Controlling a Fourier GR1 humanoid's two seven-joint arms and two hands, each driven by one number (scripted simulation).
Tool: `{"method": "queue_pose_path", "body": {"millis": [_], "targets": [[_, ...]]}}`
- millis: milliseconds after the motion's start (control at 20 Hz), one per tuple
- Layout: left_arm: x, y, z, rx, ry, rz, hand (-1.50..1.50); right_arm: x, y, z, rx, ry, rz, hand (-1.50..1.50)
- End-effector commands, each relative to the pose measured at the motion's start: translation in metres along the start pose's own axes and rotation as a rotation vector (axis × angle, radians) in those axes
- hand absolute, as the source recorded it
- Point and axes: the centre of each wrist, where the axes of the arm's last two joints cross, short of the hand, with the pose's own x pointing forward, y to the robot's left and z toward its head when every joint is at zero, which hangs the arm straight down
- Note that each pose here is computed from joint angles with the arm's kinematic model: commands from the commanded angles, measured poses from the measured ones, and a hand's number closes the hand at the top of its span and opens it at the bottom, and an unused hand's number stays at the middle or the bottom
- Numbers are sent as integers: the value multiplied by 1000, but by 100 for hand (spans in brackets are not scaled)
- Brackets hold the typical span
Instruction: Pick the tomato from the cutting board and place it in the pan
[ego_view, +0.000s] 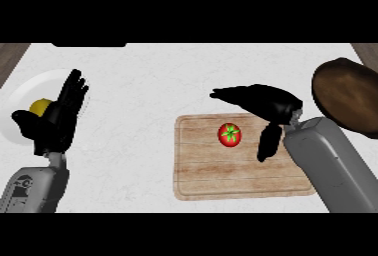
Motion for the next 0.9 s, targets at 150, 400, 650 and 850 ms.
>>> {"method": "queue_pose_path", "body": {"millis": [150, 400, 650, 850], "targets": [[1, -1, 12, -1, 0, -5, 0, 4, 5, -12, 54, 91, 101, -150], [-7, -2, 11, -14, -6, 4, 0, 0, 32, -39, 81, 106, 132, -150], [0, 0, -8, 1, -13, -14, 0, 24, 45, -49, 85, 88, 112, -150], [5, 6, -6, -26, 0, 4, 0, -4, 27, -47, 114, 124, 161, -150]]}}
